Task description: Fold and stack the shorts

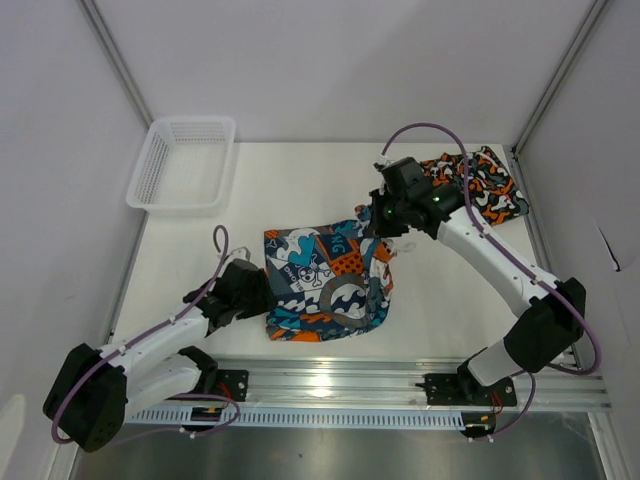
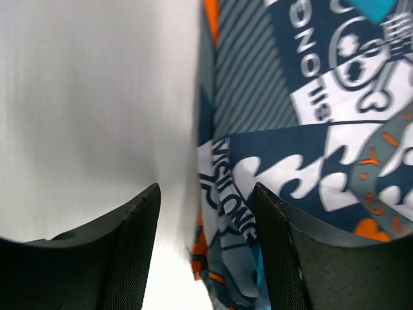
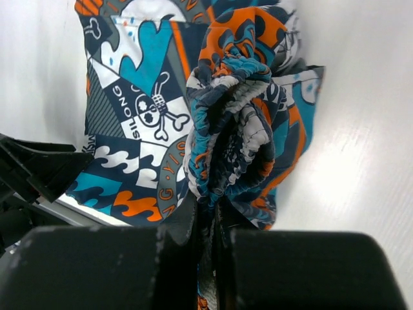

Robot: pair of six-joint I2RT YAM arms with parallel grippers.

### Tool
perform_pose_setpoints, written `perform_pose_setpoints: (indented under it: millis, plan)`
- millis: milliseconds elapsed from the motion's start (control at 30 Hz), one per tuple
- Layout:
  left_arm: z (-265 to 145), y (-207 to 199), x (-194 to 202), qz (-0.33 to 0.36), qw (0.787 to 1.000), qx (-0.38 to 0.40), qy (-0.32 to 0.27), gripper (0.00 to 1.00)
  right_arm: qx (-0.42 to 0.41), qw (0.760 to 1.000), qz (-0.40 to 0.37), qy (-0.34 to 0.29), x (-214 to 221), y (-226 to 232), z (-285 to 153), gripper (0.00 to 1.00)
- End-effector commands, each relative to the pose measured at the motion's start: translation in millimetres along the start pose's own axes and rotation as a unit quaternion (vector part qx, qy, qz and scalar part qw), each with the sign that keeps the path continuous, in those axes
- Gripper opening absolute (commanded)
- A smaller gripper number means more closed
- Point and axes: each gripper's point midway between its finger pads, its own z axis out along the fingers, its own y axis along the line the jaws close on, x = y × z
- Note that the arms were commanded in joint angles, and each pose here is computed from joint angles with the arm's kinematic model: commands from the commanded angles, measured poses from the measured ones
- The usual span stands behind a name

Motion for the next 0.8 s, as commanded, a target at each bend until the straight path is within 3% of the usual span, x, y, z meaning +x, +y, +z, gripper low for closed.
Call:
perform_pose_setpoints:
  millis: [0, 300, 500, 767]
  plan:
    - [9, 1, 1, 0.000, 1.000, 0.011, 0.003, 0.63, 0.014, 1.000, -0.005, 0.003, 0, 21, 10, 0.00]
    - [33, 10, 16, 0.003, 1.000, 0.002, 0.023, 0.55, 0.011, 1.000, -0.012, 0.011, 10, 73, 43, 0.00]
    - [31, 13, 15, 0.002, 1.000, 0.004, 0.009, 0.45, -0.005, 1.000, 0.015, 0.013, 21, 103, 62, 0.00]
    - [31, 16, 21, 0.003, 1.000, 0.003, 0.018, 0.39, -0.012, 0.999, 0.041, 0.007, 36, 127, 95, 0.00]
